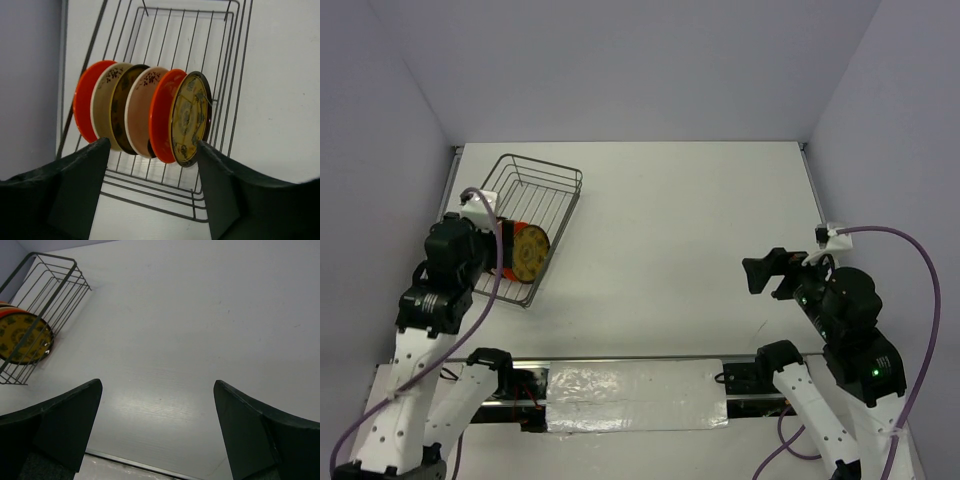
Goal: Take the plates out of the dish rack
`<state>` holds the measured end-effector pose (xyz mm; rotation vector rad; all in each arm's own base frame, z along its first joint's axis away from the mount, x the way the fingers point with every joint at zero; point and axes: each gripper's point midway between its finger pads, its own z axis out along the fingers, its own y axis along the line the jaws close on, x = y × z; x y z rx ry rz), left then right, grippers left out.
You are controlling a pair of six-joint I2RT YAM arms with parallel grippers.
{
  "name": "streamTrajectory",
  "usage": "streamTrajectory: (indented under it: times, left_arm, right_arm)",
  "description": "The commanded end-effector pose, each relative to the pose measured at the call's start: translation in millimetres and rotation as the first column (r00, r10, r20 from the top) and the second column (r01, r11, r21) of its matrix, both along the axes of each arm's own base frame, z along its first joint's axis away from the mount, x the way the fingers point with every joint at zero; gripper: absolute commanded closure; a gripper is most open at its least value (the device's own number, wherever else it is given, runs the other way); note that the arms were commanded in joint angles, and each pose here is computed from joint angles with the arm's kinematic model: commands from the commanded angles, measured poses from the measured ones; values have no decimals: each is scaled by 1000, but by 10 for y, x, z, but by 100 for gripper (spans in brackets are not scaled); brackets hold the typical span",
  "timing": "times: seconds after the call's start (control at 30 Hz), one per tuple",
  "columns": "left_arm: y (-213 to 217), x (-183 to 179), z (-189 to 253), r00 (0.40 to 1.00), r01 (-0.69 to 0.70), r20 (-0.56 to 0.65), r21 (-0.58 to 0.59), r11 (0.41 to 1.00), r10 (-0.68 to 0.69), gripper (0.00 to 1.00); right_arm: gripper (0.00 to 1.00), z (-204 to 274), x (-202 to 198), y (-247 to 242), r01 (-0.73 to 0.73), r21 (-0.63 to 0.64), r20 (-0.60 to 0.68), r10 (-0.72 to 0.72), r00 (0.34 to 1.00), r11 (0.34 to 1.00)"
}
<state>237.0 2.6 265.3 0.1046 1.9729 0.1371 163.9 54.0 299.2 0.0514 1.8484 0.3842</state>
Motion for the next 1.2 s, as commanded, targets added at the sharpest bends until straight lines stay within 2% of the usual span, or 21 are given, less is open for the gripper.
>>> streamTrajectory:
  times: [0.0, 0.03, 0.27, 0.43, 0.57, 0.77, 0.93, 1.03, 1.1, 1.13, 1.17]
  left_arm:
    - [45, 238, 38, 1000, 1, 27, 64, 998, -3, 19]
    - [-6, 275, -2, 999, 35, 18, 67, 997, -36, 29]
    - [-106, 534, -480, 993, 71, -94, 48, 996, -66, 31]
    - [-82, 667, -738, 992, 58, -115, 65, 996, -50, 37]
    - [-55, 732, -872, 992, 48, -124, 80, 996, -37, 37]
    - [-2, 799, -1076, 986, 45, -167, 90, 995, -30, 46]
    - [1, 811, -1135, 982, 50, -184, 78, 996, -35, 63]
    - [31, 807, -1084, 985, 37, -173, 75, 997, -23, 79]
    - [29, 804, -974, 988, 38, -150, 73, 997, -27, 84]
    - [41, 792, -939, 989, 36, -148, 78, 996, -24, 95]
    - [52, 797, -807, 993, 29, -117, 82, 996, -19, 99]
  right_arm:
    - [0, 51, 69, 99, -35, 39, 39, 34, 999, 999]
    - [0, 34, 83, 99, -32, 42, 39, 30, 999, 999]
    - [0, -94, 137, 146, -42, 52, 11, 42, 999, 998]
    - [0, -105, 135, 150, -46, 51, 10, 45, 999, 998]
    - [0, -95, 134, 171, -55, 58, 11, 55, 998, 997]
    - [0, -107, 144, 219, -75, 74, 10, 74, 997, 994]
    - [0, -111, 152, 225, -75, 76, 7, 75, 997, 994]
    - [0, -97, 145, 210, -68, 76, 8, 67, 998, 995]
    - [0, -84, 139, 190, -57, 74, 8, 57, 998, 996]
    - [0, -82, 135, 183, -54, 73, 9, 54, 999, 996]
    - [0, -70, 132, 174, -50, 73, 12, 49, 999, 996]
